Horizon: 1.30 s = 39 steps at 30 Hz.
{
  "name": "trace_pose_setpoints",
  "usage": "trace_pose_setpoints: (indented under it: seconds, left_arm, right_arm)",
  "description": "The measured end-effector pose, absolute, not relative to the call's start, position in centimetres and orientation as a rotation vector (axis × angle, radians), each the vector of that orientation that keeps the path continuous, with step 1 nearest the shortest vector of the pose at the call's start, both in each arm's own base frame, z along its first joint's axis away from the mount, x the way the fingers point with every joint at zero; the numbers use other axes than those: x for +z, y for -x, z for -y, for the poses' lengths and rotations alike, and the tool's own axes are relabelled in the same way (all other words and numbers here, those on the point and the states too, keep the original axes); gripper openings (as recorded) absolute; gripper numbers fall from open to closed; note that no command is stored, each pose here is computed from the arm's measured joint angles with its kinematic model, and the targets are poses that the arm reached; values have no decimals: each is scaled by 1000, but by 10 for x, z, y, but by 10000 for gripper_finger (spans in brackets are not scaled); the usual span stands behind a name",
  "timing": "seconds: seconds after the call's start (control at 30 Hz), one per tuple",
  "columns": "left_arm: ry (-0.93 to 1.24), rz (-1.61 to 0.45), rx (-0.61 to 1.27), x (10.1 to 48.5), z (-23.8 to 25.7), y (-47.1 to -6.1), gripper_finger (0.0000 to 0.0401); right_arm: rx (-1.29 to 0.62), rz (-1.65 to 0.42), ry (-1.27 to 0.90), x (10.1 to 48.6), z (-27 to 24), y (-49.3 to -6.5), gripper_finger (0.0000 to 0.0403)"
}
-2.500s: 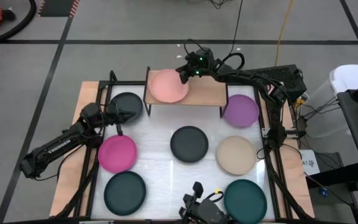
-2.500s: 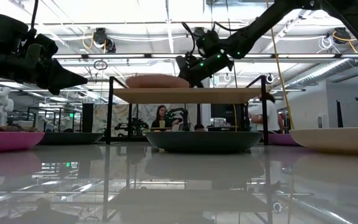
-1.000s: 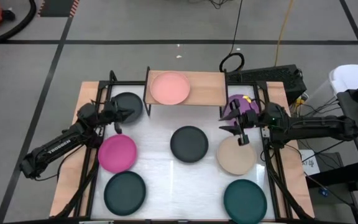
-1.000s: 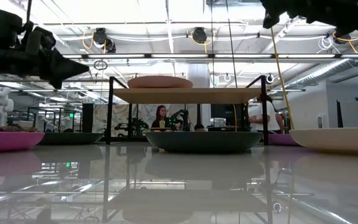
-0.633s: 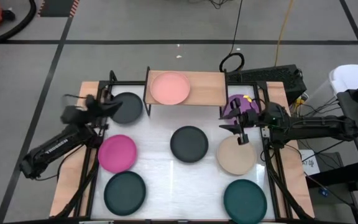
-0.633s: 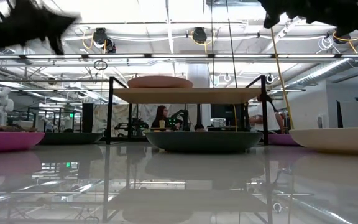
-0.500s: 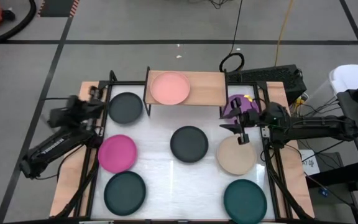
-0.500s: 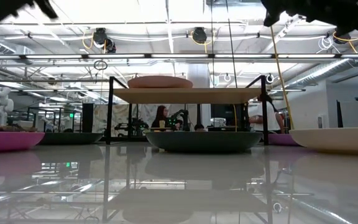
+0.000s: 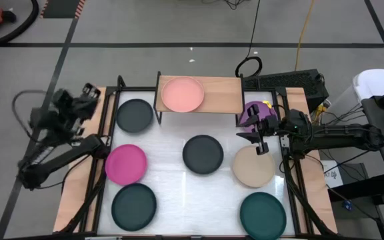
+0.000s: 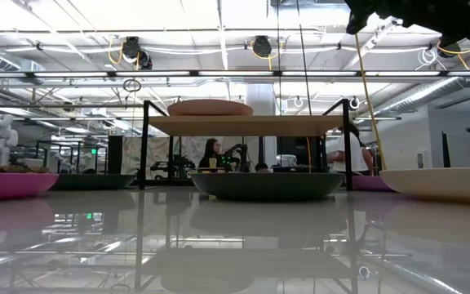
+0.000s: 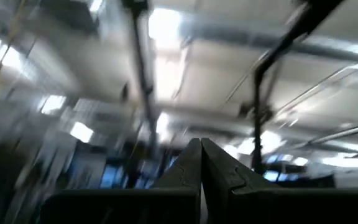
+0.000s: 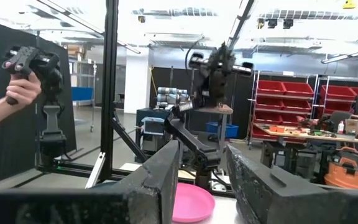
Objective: Place and stack plates onto a shelf
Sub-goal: Stack the pink plate on top of the orange plate on the shelf
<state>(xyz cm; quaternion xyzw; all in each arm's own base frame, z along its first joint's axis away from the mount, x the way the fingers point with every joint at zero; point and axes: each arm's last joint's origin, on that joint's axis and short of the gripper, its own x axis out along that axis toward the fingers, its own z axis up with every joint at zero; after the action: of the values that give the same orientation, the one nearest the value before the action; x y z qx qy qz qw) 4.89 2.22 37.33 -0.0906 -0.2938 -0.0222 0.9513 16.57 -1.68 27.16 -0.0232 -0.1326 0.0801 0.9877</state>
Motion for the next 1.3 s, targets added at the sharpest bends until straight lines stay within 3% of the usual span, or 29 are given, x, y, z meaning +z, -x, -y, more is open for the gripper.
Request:
trace_pose_setpoints:
  seconds: [0.17,0.33,0.43,0.57,0.9,1.3]
  left_arm:
    - [401,31,186,391,-43,-72,4]
    - [583,-588,349,373,-65,-98,4]
    - [603,-954,362,347,-74,-114,4]
    - [613,-1274,262,307,-79,-136,4]
    - [528,-1461,68,221,-64,-177,60]
    - [316,-1538,-14,174,-40,-189,117]
  right_arm:
    - [161,266,49,272,17,-166,116]
    - [161,265,49,272,17,-166,116]
    - [160,261,48,271,17,-166,116]
    - [162,244,36,270,17,-166,116]
    - [162,214,29,267,17,-167,116]
    - [159,202,34,266,17,-167,116]
